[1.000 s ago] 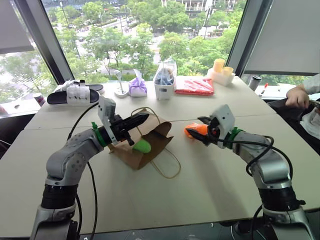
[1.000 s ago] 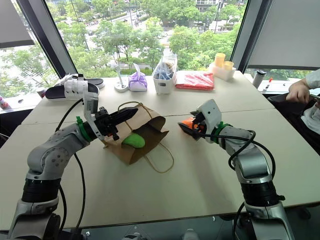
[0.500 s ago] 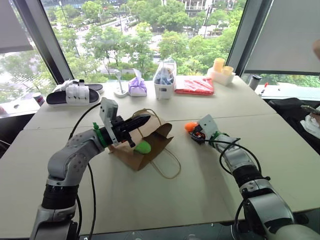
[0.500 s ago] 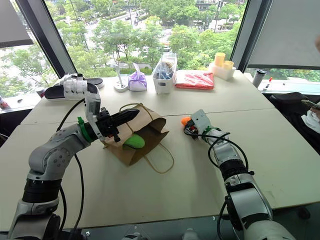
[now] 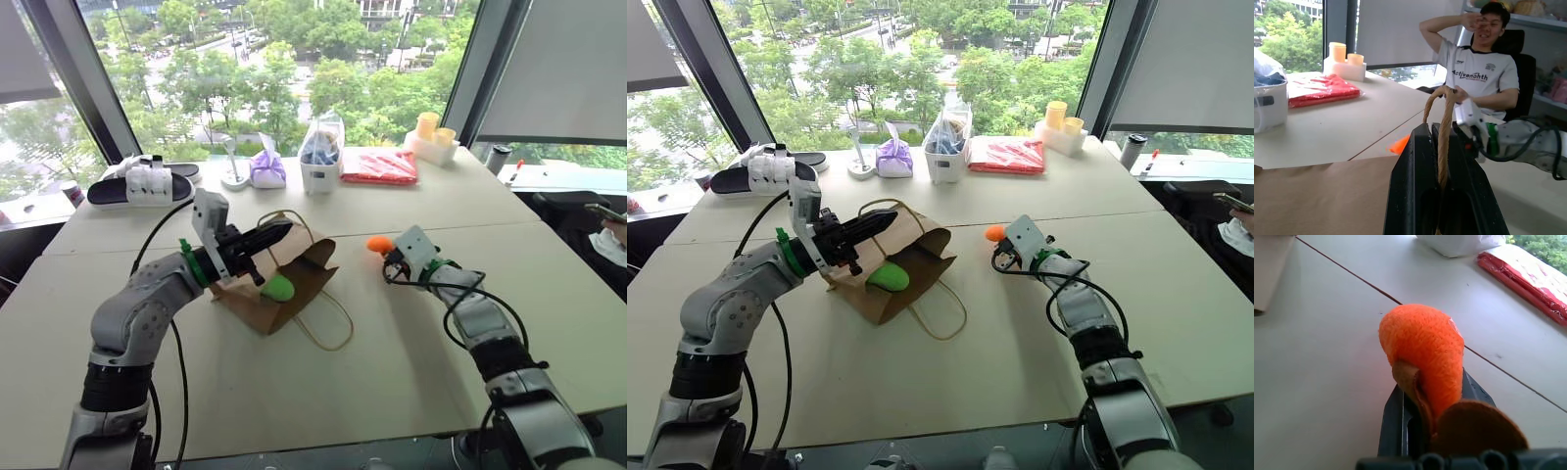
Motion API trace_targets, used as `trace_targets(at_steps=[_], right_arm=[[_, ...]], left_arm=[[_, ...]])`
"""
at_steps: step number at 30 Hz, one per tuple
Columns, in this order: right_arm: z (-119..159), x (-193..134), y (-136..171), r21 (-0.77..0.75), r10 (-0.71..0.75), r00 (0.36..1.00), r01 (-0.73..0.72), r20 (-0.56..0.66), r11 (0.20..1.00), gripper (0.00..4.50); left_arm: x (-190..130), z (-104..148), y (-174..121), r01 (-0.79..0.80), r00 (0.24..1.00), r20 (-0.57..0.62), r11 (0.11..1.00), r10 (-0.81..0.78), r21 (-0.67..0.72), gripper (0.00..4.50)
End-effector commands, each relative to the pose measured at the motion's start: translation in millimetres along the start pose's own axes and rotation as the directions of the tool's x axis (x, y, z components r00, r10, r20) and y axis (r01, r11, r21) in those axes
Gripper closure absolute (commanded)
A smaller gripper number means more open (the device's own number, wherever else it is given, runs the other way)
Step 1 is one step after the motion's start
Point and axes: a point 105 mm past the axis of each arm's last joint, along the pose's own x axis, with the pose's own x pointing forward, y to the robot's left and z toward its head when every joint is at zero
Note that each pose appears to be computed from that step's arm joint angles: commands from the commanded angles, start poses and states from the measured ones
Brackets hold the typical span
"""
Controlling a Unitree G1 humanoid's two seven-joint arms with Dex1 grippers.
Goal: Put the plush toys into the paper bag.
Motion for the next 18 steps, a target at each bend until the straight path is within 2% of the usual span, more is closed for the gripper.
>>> trace_targets(at_steps=[1,5,9,18], right_arm=[[64.9,-36.6,30.3,0.031,0.109,0.981,-0.115,0.162,0.993,4.4],[77.9,-44.6,76.3,0.146,0.203,0.962,-0.23,0.181,0.962,4.4],[82.7,-23.3,115.8,0.225,0.268,0.945,-0.307,0.187,0.925,4.4],[90.6,32.0,118.8,0.266,0.242,0.948,-0.293,0.207,0.918,4.4]], left_arm=[[4.9,15.7,-1.5,0.026,0.999,0.034,0.999,-0.027,0.03,4.5],[8.0,19.6,-3.9,0.051,0.998,0.04,0.999,-0.052,0.018,4.5],[8.7,20.6,-9.6,0.082,0.996,0.034,0.997,-0.082,0.004,4.5],[8.0,26.5,-16.5,0.095,0.994,0.043,0.995,-0.095,0.002,4.5]])
